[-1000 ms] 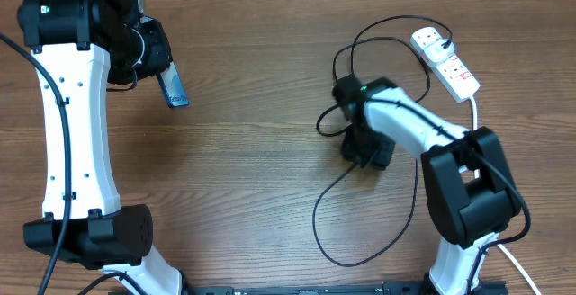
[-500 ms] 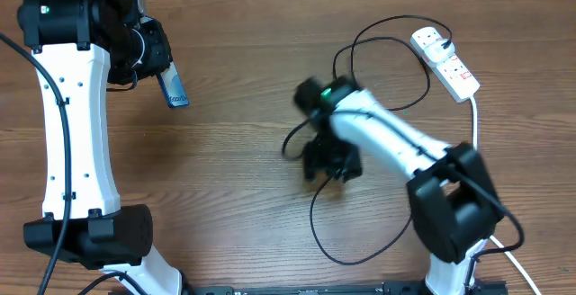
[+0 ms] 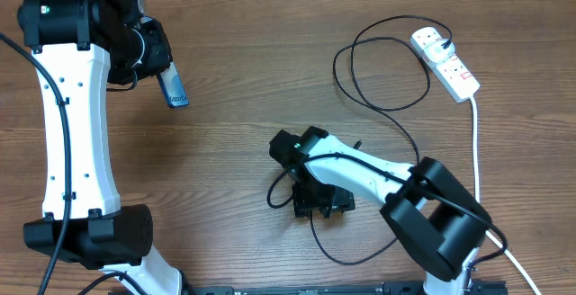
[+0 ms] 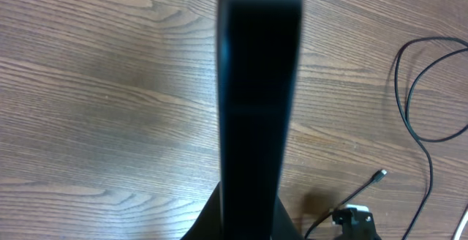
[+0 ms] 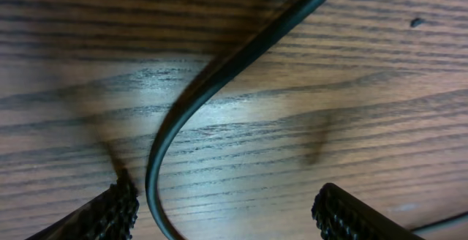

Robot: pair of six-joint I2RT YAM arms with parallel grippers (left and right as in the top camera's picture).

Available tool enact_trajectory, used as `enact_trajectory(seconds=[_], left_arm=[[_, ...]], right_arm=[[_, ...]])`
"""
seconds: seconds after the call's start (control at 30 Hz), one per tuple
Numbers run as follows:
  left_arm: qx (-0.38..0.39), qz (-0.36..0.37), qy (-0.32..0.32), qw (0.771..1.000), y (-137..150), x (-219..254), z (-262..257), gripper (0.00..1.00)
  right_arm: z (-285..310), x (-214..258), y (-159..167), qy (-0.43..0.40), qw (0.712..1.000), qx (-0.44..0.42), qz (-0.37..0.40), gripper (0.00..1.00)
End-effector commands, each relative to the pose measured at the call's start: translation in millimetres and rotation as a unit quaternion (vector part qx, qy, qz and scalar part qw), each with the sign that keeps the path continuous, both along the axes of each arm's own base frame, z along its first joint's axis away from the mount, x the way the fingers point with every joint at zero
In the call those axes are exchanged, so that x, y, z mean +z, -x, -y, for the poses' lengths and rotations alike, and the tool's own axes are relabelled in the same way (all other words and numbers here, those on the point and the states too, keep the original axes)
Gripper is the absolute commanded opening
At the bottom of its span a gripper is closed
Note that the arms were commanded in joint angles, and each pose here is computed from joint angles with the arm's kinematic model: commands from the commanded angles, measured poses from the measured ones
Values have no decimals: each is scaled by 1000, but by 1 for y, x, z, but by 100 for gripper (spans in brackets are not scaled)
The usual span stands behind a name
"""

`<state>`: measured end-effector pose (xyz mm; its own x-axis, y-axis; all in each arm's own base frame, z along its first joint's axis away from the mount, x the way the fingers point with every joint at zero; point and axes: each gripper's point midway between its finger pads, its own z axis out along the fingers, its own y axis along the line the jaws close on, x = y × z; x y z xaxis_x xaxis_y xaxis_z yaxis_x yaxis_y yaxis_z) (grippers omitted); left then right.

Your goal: Plug charger to phone and switch on socket

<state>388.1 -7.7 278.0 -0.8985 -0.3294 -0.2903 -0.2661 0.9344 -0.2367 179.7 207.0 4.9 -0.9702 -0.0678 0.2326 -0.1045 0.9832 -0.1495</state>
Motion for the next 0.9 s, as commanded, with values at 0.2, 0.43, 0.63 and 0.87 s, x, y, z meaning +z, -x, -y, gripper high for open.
enact_trajectory(seconds=[0.2, 0.43, 0.63, 0.87], left_arm=[[8, 19, 4, 1000, -1, 12, 0, 4], [8, 19, 4, 1000, -1, 12, 0, 4], [6, 19, 3, 1000, -1, 12, 0, 4], [3, 20, 2, 1000, -1, 12, 0, 4]], right_arm=[[34, -6, 17, 64, 997, -52, -16, 77], [71, 7, 18, 115, 986, -108, -50, 76], [109, 12, 1, 156, 975, -156, -40, 77], [149, 15, -21, 161, 963, -215, -39, 75]])
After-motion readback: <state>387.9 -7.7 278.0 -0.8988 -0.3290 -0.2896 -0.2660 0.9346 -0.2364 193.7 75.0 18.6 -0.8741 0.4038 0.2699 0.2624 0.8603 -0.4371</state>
